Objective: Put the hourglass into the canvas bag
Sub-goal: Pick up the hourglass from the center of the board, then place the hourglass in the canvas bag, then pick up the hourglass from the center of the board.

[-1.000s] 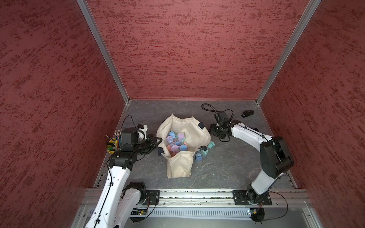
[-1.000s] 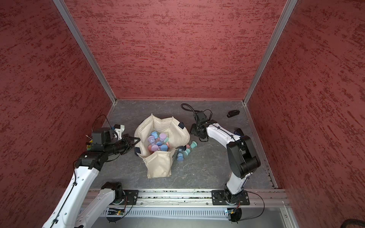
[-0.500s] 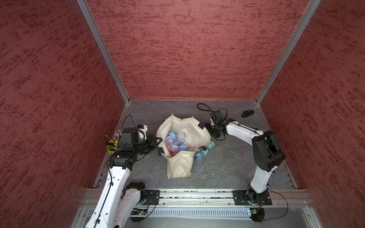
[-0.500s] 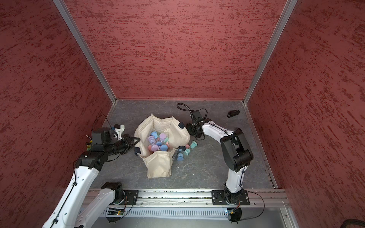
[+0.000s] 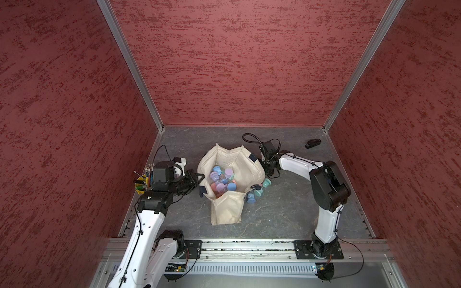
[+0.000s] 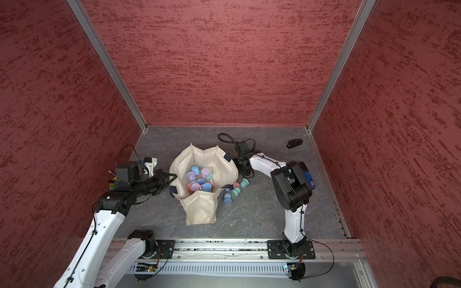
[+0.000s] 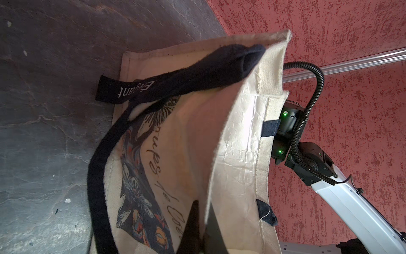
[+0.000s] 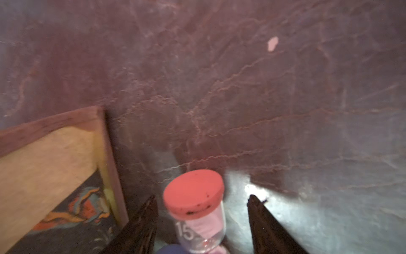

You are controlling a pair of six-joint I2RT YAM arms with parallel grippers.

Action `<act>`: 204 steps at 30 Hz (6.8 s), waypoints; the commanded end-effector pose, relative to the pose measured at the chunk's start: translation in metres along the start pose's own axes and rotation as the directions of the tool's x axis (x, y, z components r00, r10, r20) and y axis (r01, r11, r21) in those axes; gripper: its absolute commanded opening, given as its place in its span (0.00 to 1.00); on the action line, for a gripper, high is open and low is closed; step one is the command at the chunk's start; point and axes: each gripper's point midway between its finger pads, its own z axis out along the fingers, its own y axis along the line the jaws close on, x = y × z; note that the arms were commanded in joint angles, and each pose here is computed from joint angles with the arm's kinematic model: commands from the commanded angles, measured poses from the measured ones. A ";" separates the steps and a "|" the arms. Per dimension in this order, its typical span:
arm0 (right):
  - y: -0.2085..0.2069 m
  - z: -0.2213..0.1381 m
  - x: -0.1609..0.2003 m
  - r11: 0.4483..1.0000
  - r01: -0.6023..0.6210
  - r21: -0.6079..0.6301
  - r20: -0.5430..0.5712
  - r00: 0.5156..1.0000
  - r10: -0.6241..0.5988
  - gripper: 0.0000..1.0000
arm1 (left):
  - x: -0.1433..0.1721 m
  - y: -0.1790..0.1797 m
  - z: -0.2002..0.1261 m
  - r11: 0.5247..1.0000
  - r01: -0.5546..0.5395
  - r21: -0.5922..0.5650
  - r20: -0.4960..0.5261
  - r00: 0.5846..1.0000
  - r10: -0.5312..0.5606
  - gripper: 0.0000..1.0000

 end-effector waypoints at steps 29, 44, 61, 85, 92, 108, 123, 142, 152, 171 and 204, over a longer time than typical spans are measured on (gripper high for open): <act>-0.081 -0.025 -0.003 0.968 -0.163 0.190 0.120 0.983 0.142 0.22 | -0.001 -0.003 -0.004 0.999 -0.029 0.019 0.014 0.999 0.029 0.00; -0.091 -0.008 0.008 0.961 -0.178 0.212 0.086 0.983 0.163 0.50 | -0.002 -0.006 -0.005 0.999 -0.031 0.023 0.017 0.999 0.031 0.00; -0.054 -0.041 -0.022 0.985 -0.165 0.056 0.202 0.968 0.150 0.16 | -0.002 -0.005 -0.005 0.999 -0.033 0.021 0.017 0.999 0.033 0.00; -0.042 -0.253 -0.059 0.974 -0.223 0.032 0.649 0.746 0.150 0.13 | 0.000 -0.005 -0.005 0.999 -0.026 0.031 0.015 1.000 0.026 0.00; 0.002 -0.305 -0.058 0.989 -0.135 -0.061 0.683 0.716 0.140 0.13 | 0.000 -0.005 -0.004 0.999 -0.017 0.035 0.018 1.000 0.016 0.00; 0.141 -0.338 -0.021 0.923 0.171 -0.344 0.641 0.761 0.098 0.12 | 0.002 -0.003 -0.003 0.999 -0.010 0.036 0.016 1.000 0.009 0.00; 0.217 -0.280 0.026 0.887 0.289 -0.360 0.557 0.830 -0.044 0.11 | -0.002 -0.008 -0.005 0.999 -0.015 0.037 0.019 1.000 0.014 0.00; 0.239 -0.186 0.059 0.900 0.304 -0.313 0.435 0.888 -0.149 0.10 | -0.003 -0.009 -0.002 0.999 -0.008 0.035 0.004 1.000 0.008 0.00; 0.238 -0.131 0.081 0.910 0.317 -0.268 0.327 0.918 -0.223 0.12 | -0.006 -0.009 -0.002 0.999 -0.006 0.036 0.014 1.000 0.006 0.00; 0.241 -0.228 0.034 0.935 0.329 -0.131 0.512 0.830 -0.221 0.61 | -0.014 -0.009 -0.005 0.999 0.001 0.035 0.055 0.999 -0.003 0.00; -0.007 -0.170 0.072 0.982 -0.180 -0.061 0.379 0.905 0.190 0.54 | -0.026 -0.014 -0.009 1.000 -0.002 0.010 0.079 0.997 0.001 0.00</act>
